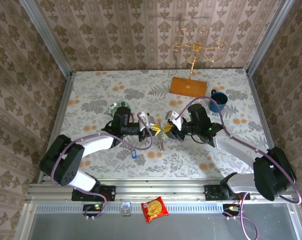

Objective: Put the keys on the keyring

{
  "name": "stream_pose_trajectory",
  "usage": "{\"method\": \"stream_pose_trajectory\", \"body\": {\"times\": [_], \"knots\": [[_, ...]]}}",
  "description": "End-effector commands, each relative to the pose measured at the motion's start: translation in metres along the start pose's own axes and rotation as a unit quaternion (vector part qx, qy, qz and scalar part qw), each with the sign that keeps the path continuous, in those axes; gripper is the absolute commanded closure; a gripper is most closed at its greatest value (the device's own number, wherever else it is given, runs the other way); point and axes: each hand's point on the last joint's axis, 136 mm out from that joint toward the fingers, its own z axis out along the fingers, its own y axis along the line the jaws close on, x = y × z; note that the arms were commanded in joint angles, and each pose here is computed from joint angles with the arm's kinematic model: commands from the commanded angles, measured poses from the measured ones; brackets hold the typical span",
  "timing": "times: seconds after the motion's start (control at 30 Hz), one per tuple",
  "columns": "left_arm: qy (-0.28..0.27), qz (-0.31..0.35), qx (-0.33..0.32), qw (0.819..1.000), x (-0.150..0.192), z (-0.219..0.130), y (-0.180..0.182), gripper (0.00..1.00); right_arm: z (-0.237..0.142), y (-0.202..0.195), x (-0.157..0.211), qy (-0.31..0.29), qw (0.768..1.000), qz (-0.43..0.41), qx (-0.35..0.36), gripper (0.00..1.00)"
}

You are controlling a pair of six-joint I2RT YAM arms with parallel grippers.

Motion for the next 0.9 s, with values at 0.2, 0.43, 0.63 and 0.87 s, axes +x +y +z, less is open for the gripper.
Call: {"method": "stream_pose_trajectory", "body": {"times": [0.2,0.43,0.63,0.87], "knots": [[-0.02,0.017,0.019,0.999,-0.01,-0.003,-0.006,1.0,0.002,0.002,-0.007,-0.003,1.0,-0.009,-0.02,0.86],[-0.023,0.017,0.021,0.999,-0.012,-0.004,-0.007,1.0,0.004,0.001,-0.009,-0.006,1.0,-0.007,-0.024,0.95],[-0.036,0.018,0.022,0.999,-0.018,-0.004,-0.007,1.0,0.008,0.004,-0.003,0.003,0.999,0.005,-0.037,1.0],[-0.045,0.015,0.012,0.999,-0.017,-0.004,-0.004,1.0,0.011,0.008,-0.005,0.003,0.998,0.014,-0.056,1.0]]}}
